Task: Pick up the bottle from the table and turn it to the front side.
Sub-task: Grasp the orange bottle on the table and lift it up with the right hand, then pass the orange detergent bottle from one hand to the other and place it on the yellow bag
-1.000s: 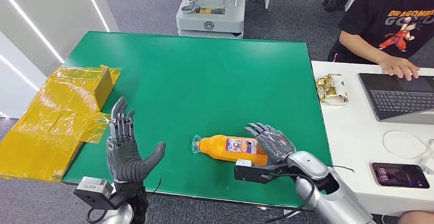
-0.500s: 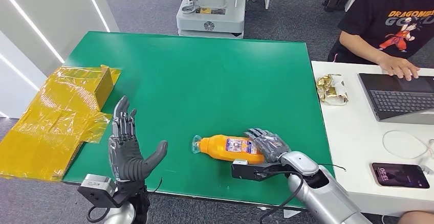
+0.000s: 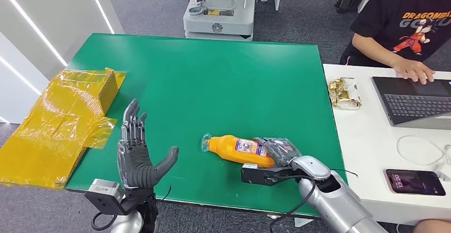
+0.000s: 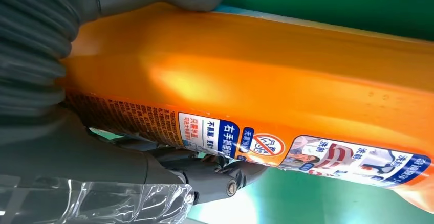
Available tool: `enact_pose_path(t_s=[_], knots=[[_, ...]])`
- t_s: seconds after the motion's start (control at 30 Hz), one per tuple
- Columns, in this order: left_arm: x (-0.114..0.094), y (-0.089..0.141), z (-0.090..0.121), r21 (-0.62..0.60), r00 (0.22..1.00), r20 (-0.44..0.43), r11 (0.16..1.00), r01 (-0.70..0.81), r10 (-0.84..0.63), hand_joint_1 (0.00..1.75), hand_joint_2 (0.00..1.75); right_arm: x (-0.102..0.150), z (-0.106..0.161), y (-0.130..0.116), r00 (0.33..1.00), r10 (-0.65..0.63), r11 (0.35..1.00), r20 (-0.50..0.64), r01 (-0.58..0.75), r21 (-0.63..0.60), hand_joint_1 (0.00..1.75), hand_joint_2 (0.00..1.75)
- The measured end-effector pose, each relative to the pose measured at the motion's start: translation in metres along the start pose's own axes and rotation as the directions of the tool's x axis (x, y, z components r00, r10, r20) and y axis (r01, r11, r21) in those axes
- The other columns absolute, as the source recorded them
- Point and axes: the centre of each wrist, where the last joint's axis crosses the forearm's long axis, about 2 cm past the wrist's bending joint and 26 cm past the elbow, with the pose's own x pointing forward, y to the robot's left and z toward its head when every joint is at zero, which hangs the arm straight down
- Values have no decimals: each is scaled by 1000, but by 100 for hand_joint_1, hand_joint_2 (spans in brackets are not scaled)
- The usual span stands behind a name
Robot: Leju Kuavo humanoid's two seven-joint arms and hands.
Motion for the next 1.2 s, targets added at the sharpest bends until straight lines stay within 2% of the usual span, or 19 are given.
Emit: enact_pose_path(t_s=[0.2,0.33,0.43,0.53,0.67,0.87,1.03,1.2], knots=[[0,0,0,-3,1000,-4,1000,-3,3,0,175,4,3,10,1000,-10,997,25,12,-75,175,175],[-1,-2,1,1,999,-13,999,-33,33,0,175,18,9,26,996,-46,976,77,61,-210,175,175],[-2,-2,1,5,999,-16,999,-42,42,0,175,29,13,28,991,-74,944,115,107,-311,175,175],[-3,-3,2,11,999,-18,999,-46,46,0,175,39,17,28,976,-117,887,182,185,-423,175,175],[-5,-3,1,23,998,-24,998,-64,65,0,175,53,21,28,945,-153,756,289,300,-581,175,175],[-11,-6,-3,41,994,-28,994,-101,102,0,175,76,19,32,912,-149,609,383,390,-691,175,175],[-13,-10,-7,37,972,-44,972,-231,232,0,175,86,17,30,885,-183,531,427,455,-715,175,175],[-13,-17,-10,-8,940,-56,941,-337,336,0,175,87,16,30,871,-203,518,448,483,-706,175,175]])
